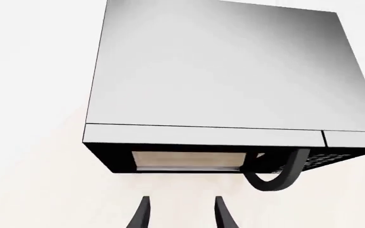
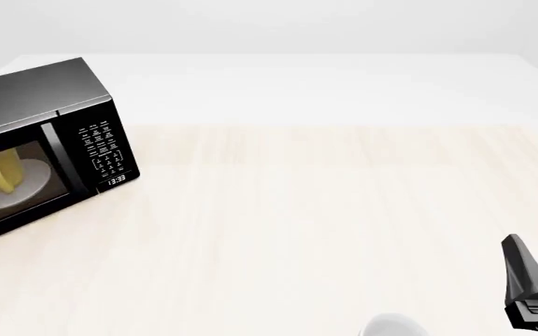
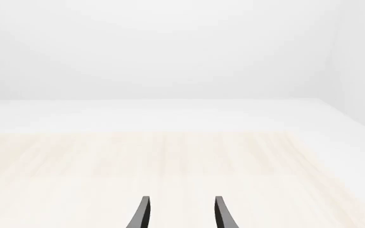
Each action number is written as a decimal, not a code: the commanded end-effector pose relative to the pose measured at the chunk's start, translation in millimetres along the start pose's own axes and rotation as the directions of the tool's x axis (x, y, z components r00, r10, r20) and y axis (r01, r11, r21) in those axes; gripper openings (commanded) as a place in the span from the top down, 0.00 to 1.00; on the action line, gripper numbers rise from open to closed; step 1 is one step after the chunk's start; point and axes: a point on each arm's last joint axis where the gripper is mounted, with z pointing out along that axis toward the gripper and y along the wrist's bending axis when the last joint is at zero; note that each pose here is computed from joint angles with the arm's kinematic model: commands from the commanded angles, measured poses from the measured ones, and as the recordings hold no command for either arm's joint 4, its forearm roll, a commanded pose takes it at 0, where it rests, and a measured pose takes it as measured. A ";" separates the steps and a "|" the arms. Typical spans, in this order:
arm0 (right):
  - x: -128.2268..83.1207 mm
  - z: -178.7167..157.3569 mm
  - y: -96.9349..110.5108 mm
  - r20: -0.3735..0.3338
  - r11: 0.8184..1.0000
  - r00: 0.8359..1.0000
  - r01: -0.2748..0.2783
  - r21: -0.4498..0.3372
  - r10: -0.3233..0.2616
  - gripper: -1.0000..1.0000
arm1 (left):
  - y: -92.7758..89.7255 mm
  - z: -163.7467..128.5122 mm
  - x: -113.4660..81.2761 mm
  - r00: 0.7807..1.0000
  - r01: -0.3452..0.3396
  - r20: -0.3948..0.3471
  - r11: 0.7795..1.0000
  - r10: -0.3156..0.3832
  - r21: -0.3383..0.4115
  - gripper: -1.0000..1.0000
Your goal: Put the yellow and white mug in the microwave and close it.
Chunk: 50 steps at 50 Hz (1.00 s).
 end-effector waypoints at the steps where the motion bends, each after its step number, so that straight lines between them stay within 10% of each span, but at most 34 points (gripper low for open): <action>1: 0.0 0.0 0.0 0.000 1.000 1.000 0.000 0.000 0.000 0.00 | -1.1 -25.1 -4.3 0.999 -0.004 0.041 1.000 0.004 0.008 0.00; 50: 0.0 0.0 -0.4 0.000 1.000 1.000 0.002 0.006 -0.002 0.00 | -0.1 -143.8 -10.1 0.979 0.031 0.202 0.999 -0.036 0.029 0.00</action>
